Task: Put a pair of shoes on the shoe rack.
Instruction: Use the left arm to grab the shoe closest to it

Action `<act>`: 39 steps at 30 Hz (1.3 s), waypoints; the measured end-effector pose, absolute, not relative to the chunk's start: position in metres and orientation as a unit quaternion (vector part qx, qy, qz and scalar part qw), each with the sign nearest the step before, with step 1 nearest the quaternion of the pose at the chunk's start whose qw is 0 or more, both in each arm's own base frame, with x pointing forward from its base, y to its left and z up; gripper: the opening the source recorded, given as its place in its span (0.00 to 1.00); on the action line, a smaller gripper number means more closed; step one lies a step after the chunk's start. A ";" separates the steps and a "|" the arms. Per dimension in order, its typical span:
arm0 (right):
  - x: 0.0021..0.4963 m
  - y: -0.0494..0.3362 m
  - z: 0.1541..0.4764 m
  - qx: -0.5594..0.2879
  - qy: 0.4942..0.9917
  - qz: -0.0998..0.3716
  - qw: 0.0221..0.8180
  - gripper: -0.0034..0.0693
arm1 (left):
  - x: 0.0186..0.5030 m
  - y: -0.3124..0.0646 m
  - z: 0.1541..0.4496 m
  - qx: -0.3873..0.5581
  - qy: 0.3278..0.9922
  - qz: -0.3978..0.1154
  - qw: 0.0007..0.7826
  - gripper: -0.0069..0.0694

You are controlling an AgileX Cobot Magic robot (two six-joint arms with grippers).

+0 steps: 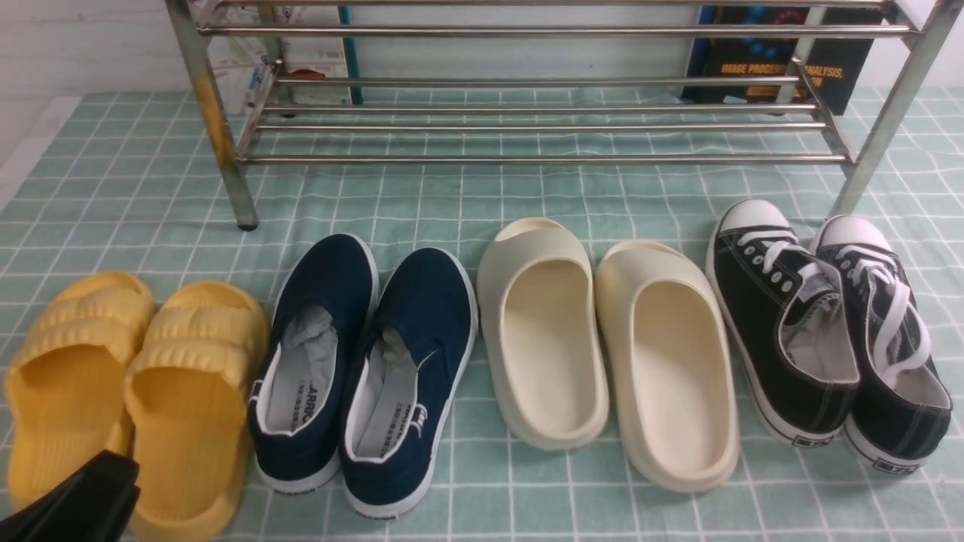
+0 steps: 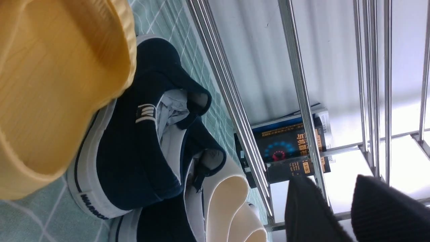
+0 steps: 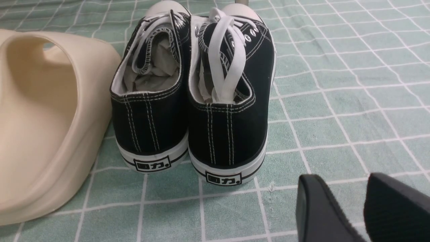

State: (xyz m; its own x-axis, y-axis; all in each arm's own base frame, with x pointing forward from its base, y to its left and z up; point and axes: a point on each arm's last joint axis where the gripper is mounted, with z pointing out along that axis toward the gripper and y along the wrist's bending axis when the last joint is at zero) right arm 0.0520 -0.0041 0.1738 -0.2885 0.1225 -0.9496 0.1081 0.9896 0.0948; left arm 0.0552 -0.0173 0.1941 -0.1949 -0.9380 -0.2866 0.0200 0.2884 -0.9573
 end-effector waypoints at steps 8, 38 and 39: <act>0.052 -0.004 0.174 0.072 0.803 0.006 0.592 0.39 | 0.055 -0.017 0.198 -0.339 0.629 -0.442 0.543 0.39; 0.052 -0.004 0.174 0.072 0.803 0.006 0.592 0.39 | 0.146 -0.018 0.307 0.017 0.979 -0.044 0.199 0.07; 0.052 -0.004 0.174 0.072 0.803 0.006 0.592 0.39 | 0.151 -0.020 0.310 0.017 0.980 -0.044 0.194 0.07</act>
State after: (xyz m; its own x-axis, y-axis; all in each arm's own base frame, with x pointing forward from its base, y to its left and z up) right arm 0.0520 -0.0041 0.1738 -0.2885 0.1225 -0.9496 0.1081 0.9896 0.0948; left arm 0.1512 -0.0200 0.3103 -0.9242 0.0171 -0.3814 0.0513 0.9955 -0.0798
